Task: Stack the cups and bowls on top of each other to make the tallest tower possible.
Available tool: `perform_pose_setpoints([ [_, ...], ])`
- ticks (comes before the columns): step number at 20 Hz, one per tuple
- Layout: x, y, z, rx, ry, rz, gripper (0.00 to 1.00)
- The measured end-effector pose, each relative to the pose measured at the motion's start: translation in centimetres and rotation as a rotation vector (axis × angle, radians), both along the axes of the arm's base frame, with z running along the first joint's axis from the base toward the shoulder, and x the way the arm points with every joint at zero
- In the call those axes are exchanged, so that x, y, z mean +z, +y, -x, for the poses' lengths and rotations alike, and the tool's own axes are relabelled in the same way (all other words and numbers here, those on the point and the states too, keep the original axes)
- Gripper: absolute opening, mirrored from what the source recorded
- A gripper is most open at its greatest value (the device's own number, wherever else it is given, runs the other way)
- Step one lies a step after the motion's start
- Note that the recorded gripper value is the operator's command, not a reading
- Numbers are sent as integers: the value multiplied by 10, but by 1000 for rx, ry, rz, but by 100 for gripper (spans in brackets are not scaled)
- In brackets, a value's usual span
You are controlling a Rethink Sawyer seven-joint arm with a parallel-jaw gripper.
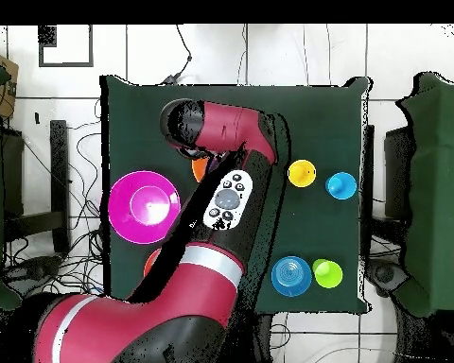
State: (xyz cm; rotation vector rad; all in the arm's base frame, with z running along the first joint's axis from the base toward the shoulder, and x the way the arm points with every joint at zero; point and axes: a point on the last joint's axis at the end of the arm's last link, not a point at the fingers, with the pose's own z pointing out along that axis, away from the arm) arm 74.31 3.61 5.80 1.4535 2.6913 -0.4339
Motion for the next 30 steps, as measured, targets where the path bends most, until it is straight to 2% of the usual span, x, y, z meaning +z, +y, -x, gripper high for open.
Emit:
perform_pose_setpoints([
  [9, -3, -7, 5, 22, 14, 27, 0],
  [19, -15, -13, 16, 79, 90, 68, 0],
  [27, -26, -8, 12, 121, 119, 63, 0],
  [30, -34, -8, 11, 138, 147, 65, 0],
])
